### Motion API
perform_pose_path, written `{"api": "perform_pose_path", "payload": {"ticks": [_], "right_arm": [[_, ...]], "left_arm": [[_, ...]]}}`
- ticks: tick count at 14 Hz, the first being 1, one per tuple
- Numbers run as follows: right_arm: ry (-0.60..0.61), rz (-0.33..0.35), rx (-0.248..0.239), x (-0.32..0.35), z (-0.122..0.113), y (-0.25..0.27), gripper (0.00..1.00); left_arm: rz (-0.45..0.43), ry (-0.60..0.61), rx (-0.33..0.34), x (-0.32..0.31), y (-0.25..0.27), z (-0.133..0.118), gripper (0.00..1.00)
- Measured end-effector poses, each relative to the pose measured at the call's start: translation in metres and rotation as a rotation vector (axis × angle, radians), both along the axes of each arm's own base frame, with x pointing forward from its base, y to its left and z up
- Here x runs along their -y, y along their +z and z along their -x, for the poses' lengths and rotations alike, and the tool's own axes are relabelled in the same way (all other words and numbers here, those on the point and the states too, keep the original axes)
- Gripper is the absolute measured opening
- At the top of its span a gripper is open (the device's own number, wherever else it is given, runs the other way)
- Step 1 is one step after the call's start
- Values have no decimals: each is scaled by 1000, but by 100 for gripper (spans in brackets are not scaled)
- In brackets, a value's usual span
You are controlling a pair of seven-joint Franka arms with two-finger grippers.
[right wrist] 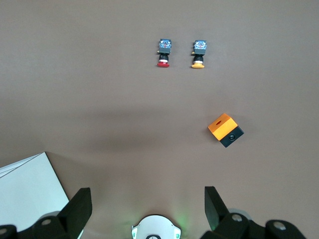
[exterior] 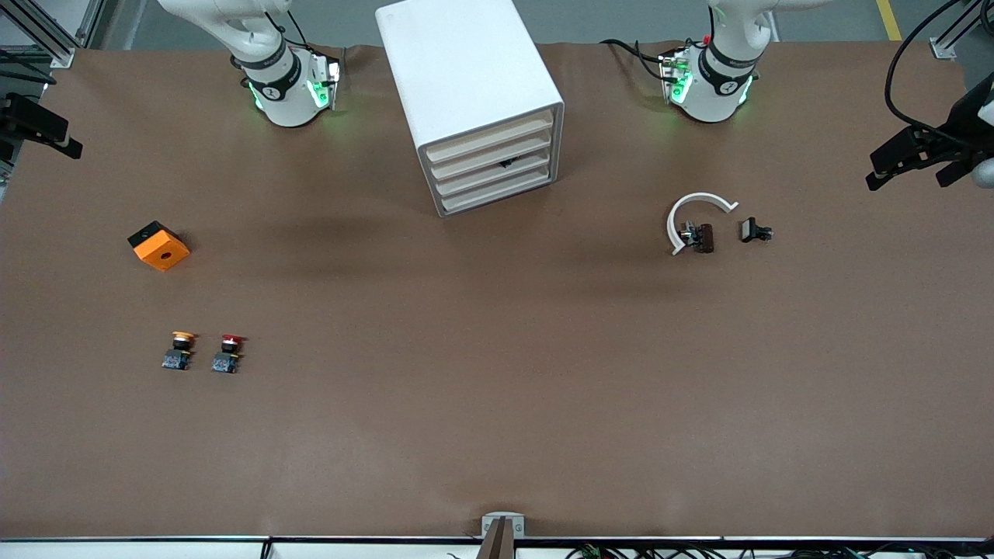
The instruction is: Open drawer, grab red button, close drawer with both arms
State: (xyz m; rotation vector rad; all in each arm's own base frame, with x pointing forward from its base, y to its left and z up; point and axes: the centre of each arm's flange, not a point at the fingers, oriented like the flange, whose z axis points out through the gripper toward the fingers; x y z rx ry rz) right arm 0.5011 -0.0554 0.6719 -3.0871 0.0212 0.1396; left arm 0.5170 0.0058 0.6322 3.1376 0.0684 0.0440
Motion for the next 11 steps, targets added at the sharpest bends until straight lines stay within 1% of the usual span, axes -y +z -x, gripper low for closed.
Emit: {"api": "perform_pose_path", "payload": {"ticks": [3, 11], "right_arm": [[8, 0, 3, -4, 4, 2, 100], [8, -2, 23, -4, 11, 2, 100]], "left_arm": [[0, -2, -19, 1, 0, -2, 100], [0, -3, -25, 2, 1, -1, 100]]}}
